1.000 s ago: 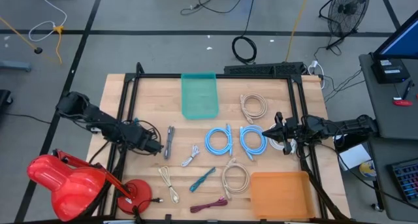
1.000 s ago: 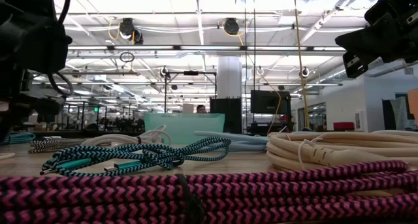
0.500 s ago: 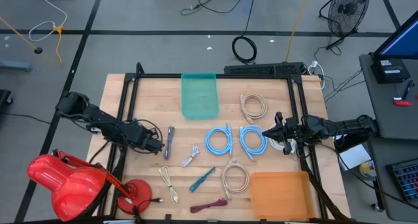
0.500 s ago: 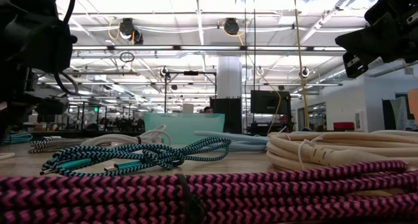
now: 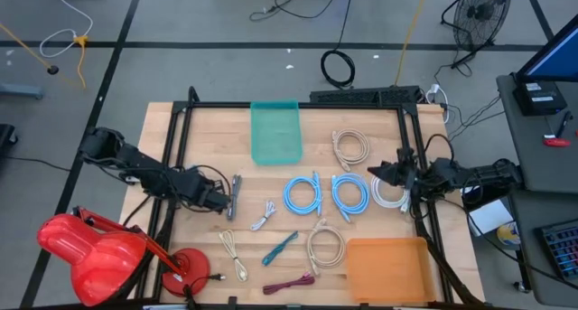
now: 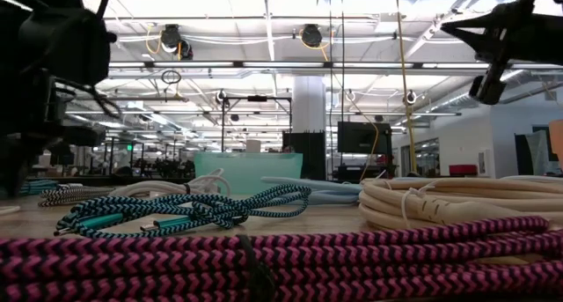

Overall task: Pick & Place USB Port
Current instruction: Put the top blue charger cable into the blue bin

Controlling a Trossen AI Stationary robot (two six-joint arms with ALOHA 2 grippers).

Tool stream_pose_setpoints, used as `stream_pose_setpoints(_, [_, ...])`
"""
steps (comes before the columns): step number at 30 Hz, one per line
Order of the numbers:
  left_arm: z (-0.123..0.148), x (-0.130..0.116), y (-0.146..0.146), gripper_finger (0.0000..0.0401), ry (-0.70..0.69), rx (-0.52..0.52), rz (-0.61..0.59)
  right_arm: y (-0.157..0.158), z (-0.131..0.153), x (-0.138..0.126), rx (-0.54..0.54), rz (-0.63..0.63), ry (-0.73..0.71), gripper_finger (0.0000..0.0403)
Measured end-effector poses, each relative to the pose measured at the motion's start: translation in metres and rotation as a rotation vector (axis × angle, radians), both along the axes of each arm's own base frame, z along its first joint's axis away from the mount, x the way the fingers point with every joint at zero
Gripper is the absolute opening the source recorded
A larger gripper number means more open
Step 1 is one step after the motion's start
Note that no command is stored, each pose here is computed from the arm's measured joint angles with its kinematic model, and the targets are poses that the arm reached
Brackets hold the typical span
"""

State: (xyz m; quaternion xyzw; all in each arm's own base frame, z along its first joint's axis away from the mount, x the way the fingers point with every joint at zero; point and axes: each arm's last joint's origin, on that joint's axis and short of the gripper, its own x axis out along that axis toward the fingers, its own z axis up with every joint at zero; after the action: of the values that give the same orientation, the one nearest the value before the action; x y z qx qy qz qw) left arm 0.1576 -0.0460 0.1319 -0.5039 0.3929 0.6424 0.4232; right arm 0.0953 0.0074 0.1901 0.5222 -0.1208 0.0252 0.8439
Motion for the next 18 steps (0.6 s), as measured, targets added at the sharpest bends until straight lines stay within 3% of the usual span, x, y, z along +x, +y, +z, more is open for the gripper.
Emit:
stream_pose_setpoints(4, [0.011, 0.016, -0.005, 0.0025, -0.079, -0.035, -0.074, -0.004, 0.007, -0.002, 0.265, -0.052, -0.105, 0.0])
stream_pose_setpoints(6, [0.02, 0.025, -0.008, 0.0025, -0.116, -0.042, -0.117, -0.005, 0.01, -0.004, 0.336, -0.06, -0.15, 0.0])
stream_pose_setpoints(8, [0.029, 0.031, -0.009, 0.0025, -0.139, -0.04, -0.157, -0.006, 0.011, -0.004, 0.35, -0.092, -0.163, 0.0])
stream_pose_setpoints(14, [0.071, 0.046, -0.011, 0.002, -0.25, 0.048, -0.259, -0.007, 0.006, -0.003, 0.244, -0.167, -0.099, 0.0])
stream_pose_setpoints(18, [0.114, 0.053, -0.009, 0.0012, -0.405, 0.255, -0.37, -0.007, 0.006, -0.003, 0.203, -0.199, -0.088, 0.0])
